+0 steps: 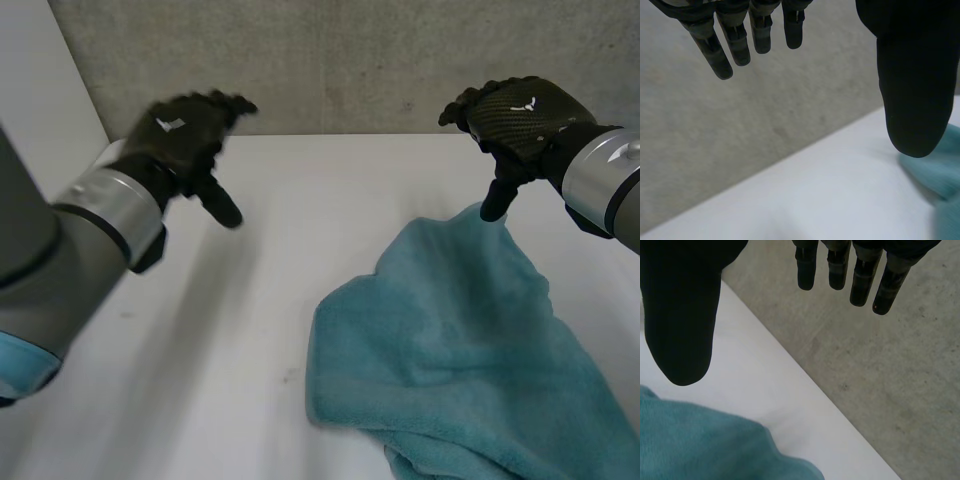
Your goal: Fold the laundry
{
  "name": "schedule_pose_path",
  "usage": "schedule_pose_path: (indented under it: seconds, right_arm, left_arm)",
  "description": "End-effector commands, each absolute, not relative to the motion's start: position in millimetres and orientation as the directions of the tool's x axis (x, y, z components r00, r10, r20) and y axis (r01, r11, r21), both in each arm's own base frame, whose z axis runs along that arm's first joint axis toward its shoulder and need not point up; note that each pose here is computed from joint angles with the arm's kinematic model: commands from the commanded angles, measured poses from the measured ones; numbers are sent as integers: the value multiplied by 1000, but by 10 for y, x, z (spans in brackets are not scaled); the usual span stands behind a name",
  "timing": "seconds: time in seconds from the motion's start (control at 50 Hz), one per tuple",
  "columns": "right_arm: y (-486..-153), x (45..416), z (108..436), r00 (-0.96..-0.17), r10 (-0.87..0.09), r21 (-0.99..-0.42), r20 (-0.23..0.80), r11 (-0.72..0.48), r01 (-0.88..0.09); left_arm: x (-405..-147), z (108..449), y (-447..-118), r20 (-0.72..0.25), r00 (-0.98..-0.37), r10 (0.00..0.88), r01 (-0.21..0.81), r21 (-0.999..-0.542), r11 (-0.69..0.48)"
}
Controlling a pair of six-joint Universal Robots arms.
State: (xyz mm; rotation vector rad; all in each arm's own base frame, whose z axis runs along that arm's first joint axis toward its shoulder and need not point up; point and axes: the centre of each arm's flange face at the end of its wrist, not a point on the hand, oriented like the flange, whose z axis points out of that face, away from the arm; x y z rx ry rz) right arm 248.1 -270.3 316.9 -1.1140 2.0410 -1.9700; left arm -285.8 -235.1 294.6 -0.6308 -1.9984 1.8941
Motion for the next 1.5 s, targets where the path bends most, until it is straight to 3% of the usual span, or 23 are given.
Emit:
schedule_pose_path:
  seconds: [0.02,0.04,0.14,0.26,0.28,0.42,0.56,0.7,0.8,0.82,0.9,0.96,1.1,1.22,1.4,1.5]
  right_arm:
    - [-2660,2444,2965,-719,-566,-884,403,-37,-466]
    - [-2626,2435,2865,-717,-582,-882,384,-2,-471]
    - [-2454,2403,2573,-713,-633,-867,301,129,-481]
    - [-2153,2427,2276,-713,-682,-839,163,285,-464]
    - [-1984,2482,2153,-692,-713,-826,108,323,-461]
    - [-1663,2573,1962,-630,-776,-800,-20,390,-456]
    - [-1532,2729,1753,-578,-816,-795,-19,363,-485]
    - [-1639,2701,1587,-632,-770,-773,88,347,-531]
    - [-1757,2733,1797,-652,-738,-828,176,247,-503]
    - [-1779,2739,2024,-661,-723,-868,204,179,-463]
    - [-1748,2729,2613,-686,-683,-935,249,14,-354]
    - [-1732,2737,2865,-685,-682,-949,258,-45,-313]
    - [-1553,2704,3021,-622,-752,-943,218,3,-333]
    - [-1327,2701,2989,-517,-846,-926,126,87,-368]
    - [-1350,2628,3036,-525,-844,-933,114,90,-347]
    - [-1385,2595,3072,-543,-830,-938,126,77,-337]
  left_arm:
    - [-3101,2526,-2196,-102,-795,598,198,-975,96]
    - [-3160,2377,-2139,-142,-769,623,256,-962,97]
    - [-3211,2183,-2138,-206,-739,641,329,-941,77]
    - [-3219,2185,-2211,-217,-749,626,313,-949,45]
    - [-3202,2207,-2241,-217,-758,615,305,-952,40]
    - [-3040,2211,-2417,-216,-797,564,301,-952,60]
    - [-2956,2211,-2390,-215,-804,555,302,-951,68]
    - [-2880,2193,-2328,-215,-806,552,308,-948,81]
    - [-2866,2187,-2312,-217,-806,550,306,-949,74]
    - [-2869,2179,-2314,-217,-806,550,303,-951,69]
    - [-2880,2173,-2328,-222,-806,548,294,-955,44]
    - [-2906,2148,-2358,-222,-801,556,287,-957,31]
    - [-3111,1897,-2438,-197,-719,667,261,-965,-4]
    - [-3321,1799,-2555,-172,-690,703,193,-980,-50]
    - [-3577,1636,-2391,43,-627,778,68,-992,110]
    - [-3655,1585,-2284,147,-518,843,36,-980,193]
